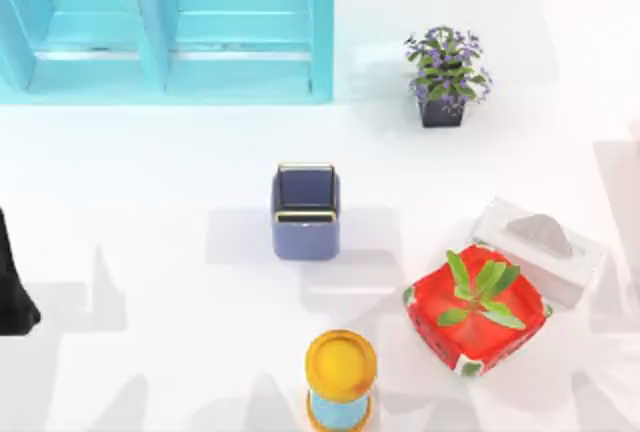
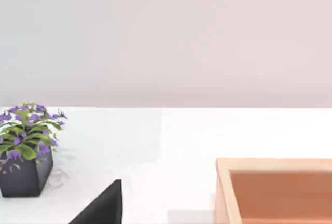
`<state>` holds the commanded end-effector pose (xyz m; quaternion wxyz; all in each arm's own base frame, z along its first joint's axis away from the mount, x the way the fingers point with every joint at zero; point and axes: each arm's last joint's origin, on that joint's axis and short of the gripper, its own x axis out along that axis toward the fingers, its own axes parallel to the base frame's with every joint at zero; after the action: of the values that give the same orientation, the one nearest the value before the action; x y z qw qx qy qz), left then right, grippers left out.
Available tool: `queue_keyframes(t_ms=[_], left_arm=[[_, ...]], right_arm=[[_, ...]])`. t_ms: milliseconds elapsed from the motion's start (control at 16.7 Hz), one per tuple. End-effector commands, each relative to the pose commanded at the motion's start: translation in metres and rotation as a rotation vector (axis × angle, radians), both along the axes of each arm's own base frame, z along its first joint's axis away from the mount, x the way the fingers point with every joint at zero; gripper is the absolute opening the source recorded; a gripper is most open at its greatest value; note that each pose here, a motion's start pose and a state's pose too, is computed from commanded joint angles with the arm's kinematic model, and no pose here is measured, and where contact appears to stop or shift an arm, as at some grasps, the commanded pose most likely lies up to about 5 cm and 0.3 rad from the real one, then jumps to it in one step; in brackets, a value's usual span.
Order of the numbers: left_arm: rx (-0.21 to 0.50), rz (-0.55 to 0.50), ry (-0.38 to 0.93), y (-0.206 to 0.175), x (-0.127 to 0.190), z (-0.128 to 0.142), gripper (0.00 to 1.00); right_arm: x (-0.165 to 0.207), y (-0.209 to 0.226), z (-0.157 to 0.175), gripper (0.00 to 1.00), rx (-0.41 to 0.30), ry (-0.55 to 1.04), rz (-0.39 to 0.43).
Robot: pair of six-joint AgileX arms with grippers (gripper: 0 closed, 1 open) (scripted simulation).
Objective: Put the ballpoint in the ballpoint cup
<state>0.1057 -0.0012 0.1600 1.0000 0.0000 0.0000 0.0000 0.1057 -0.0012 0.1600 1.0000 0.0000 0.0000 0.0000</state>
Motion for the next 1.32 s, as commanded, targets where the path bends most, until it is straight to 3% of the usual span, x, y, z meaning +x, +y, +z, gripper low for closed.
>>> queue_keyframes(t_ms=[360, 600, 780, 1020, 1320], left_arm=[[-0.039, 0.013, 0.071, 0.005, 0.003, 0.014, 1.0], [-0.162, 0.047, 0.273, 0.019, 0.02, 0.037, 1.0], [-0.333, 0.1, 0.503, 0.04, 0.048, 0.044, 1.0], [-0.642, 0.207, 0.794, 0.085, 0.089, 0.033, 1.0], [-1.002, 0.329, 0.981, 0.146, 0.119, 0.006, 1.0]], right_arm=[[0.0, 0.0, 0.0, 1.0, 0.0, 0.0, 0.0], [0.0, 0.0, 0.0, 1.0, 0.0, 0.0, 0.0], [0.0, 0.0, 0.0, 1.0, 0.0, 0.0, 0.0], [0.0, 0.0, 0.0, 1.0, 0.0, 0.0, 0.0], [0.0, 0.0, 0.0, 1.0, 0.0, 0.0, 0.0]])
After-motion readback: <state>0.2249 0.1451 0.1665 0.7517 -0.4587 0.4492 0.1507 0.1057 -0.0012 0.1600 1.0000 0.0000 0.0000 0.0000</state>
